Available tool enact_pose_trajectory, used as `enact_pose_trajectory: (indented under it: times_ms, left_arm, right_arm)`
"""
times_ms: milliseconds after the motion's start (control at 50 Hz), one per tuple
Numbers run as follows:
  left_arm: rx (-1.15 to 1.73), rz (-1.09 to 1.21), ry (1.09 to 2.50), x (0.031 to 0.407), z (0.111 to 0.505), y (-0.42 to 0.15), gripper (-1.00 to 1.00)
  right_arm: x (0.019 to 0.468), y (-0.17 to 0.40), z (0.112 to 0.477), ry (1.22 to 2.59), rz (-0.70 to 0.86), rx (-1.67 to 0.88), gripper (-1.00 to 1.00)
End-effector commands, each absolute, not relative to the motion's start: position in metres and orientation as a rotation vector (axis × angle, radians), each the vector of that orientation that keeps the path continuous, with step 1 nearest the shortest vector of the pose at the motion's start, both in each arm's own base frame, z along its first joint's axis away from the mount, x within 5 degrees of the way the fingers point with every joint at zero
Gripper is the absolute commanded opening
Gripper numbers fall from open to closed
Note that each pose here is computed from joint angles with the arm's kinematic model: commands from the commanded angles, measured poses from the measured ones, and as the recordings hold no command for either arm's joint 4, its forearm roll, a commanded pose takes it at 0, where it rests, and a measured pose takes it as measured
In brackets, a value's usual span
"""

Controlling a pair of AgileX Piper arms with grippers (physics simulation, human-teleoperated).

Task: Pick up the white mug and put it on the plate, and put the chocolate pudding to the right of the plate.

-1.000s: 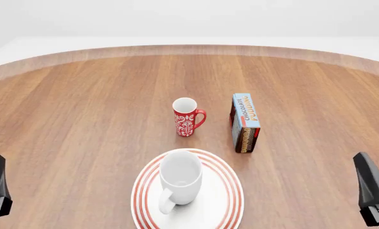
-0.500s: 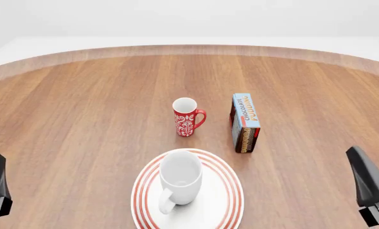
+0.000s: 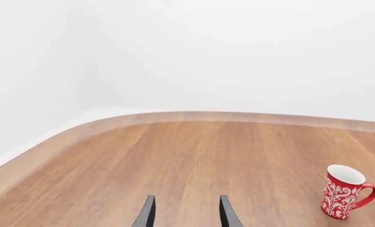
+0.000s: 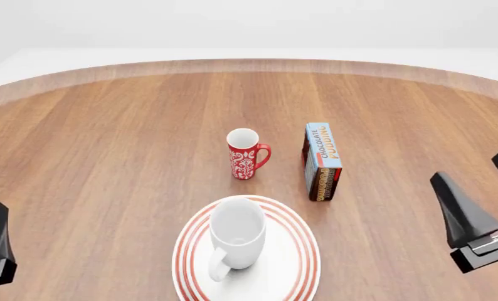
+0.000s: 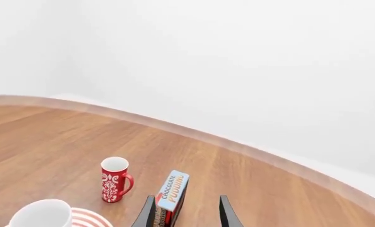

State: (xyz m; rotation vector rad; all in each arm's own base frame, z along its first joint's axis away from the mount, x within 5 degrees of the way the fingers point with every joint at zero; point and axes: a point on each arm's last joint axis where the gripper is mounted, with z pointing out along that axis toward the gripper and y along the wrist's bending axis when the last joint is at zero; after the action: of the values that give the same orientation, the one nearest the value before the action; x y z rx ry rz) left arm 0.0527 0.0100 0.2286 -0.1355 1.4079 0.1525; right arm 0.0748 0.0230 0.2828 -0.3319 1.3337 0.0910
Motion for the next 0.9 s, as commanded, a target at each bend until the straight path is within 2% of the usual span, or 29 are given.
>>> enact_pose_trajectory:
  times_ms: [20,900]
  left_arm:
    - [-0.134,0.152,1.409,0.053,0.229,0.01,1.0]
    - [-0.134,0.155,1.4,0.052,0.23,0.01,1.0]
  right_arm:
    - [0.089,0.03,0.287,1.341,0.099,-0.357,1.0]
    - [0.136,0.056,0.307,1.383,0.139,-0.439,1.0]
